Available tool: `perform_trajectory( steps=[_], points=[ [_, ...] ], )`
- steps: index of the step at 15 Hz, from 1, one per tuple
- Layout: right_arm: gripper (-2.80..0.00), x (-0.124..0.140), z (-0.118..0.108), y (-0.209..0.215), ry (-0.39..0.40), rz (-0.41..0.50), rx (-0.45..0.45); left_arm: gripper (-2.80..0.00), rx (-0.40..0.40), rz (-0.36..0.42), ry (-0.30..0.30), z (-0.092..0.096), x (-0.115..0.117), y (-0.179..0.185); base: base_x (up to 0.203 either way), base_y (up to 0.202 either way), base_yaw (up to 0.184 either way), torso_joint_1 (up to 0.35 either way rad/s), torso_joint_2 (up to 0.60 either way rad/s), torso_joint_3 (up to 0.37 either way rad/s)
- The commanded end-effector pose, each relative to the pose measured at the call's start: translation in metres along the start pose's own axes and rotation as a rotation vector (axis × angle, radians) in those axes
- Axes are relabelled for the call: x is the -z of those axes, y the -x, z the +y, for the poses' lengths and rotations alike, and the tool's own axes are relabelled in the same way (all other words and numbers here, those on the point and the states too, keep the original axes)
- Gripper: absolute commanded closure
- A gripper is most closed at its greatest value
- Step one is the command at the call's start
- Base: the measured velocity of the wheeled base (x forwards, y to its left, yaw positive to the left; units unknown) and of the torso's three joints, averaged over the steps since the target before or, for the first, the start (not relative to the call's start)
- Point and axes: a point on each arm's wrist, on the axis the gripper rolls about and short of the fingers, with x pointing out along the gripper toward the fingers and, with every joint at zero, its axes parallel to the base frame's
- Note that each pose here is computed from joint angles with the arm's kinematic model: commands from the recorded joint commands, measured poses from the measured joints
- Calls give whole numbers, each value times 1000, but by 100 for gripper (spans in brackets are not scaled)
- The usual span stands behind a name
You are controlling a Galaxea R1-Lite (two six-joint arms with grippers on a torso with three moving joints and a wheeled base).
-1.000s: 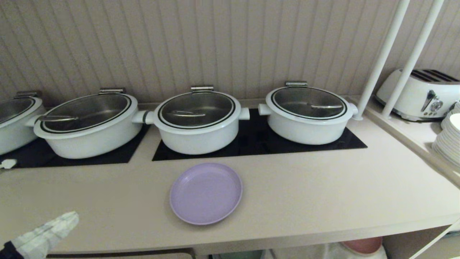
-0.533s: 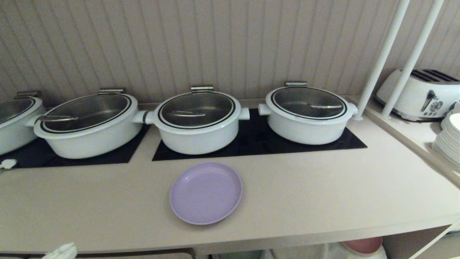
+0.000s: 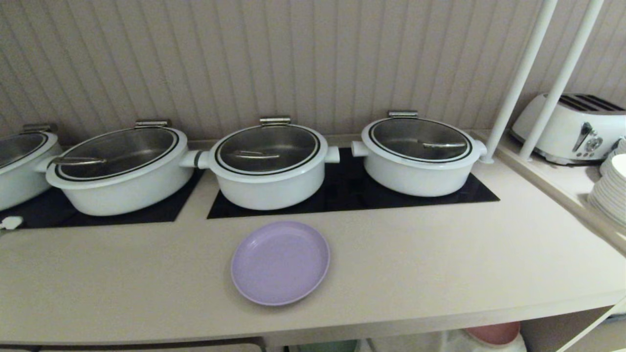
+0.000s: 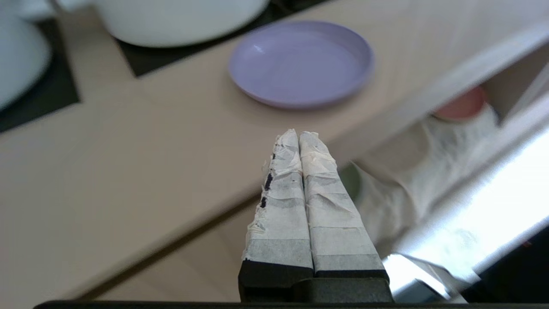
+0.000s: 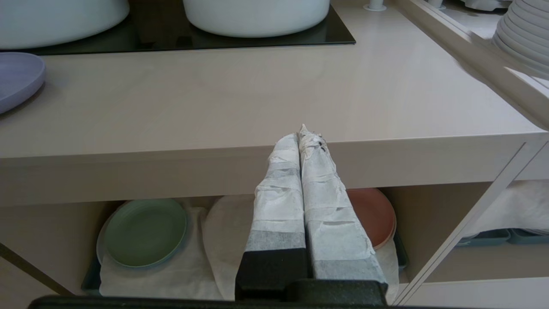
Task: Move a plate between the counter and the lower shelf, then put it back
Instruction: Pick up the plate
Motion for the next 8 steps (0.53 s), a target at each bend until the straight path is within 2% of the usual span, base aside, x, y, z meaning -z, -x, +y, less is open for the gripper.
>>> perform_trajectory(
  steps=[1,8],
  points=[
    [0,0,0,0,0,1,-1,0,14,-30,-23,-4,-1,8,0,0,0,0,0,0],
    [0,0,0,0,0,1,-1,0,-9,-30,-19,-3,0,7,0,0,0,0,0,0]
  ],
)
